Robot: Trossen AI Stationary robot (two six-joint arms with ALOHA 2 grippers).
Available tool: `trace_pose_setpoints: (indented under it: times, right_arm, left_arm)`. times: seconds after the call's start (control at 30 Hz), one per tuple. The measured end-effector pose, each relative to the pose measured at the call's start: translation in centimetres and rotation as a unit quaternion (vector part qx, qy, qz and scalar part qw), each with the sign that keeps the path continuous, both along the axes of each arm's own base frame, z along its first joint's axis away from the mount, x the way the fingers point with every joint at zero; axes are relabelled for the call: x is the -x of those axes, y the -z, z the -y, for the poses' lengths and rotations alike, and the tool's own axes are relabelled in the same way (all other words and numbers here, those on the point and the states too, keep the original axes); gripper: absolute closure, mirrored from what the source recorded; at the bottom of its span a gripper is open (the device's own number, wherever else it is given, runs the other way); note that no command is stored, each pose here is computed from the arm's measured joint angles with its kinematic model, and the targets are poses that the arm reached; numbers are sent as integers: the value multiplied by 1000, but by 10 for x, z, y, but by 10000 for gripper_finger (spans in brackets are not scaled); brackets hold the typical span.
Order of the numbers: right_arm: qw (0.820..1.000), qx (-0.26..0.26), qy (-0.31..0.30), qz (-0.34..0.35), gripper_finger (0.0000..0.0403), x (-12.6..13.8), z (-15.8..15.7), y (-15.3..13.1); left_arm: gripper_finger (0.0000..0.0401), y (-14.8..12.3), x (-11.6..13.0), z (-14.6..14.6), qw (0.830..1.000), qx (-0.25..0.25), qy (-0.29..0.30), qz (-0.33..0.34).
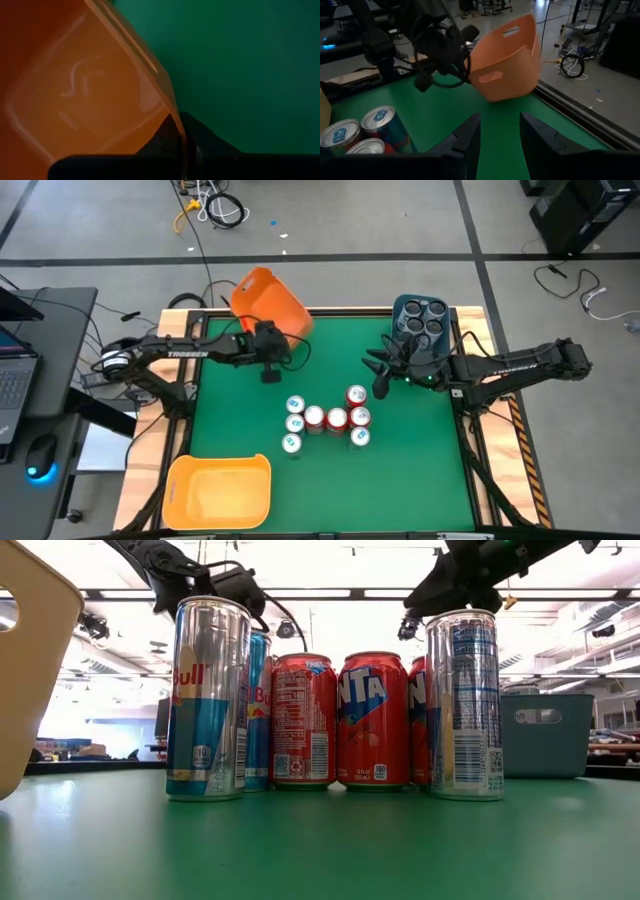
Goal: Sort soda cans
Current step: Move the orange bin to the top center of the table
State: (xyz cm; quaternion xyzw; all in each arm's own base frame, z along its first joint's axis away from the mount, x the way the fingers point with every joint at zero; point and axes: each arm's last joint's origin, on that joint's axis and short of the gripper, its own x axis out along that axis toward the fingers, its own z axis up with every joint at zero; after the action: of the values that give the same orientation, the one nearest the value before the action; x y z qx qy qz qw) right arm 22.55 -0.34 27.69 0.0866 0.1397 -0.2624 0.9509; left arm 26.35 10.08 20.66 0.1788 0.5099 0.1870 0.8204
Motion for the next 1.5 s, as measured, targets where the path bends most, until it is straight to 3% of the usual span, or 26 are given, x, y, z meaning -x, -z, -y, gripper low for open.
trace_pose_setpoints:
  times: [0.3,0.43,0.73,1.1,1.3,1.5]
  right_arm:
    - [1000,-22,1,15,280,0,0,-1]
    - [999,-34,1,23,280,-2,-1,0]
    - [998,-35,-27,35,280,-13,-3,2]
    - [998,-32,-29,45,280,-13,-3,0]
    - [998,-30,-29,43,280,-13,-3,0]
    - [998,-24,-32,39,280,-13,-3,0]
  left_arm:
    - [399,-1,-12,34,990,-33,136,-29]
    - [397,-1,-15,43,985,-25,172,-24]
    - [361,-1,-15,49,984,-14,175,-21]
    - [279,-3,-16,49,986,-28,161,-19]
    - [250,-24,-24,50,987,-41,156,-9]
    - [247,-49,-30,51,988,-37,147,5]
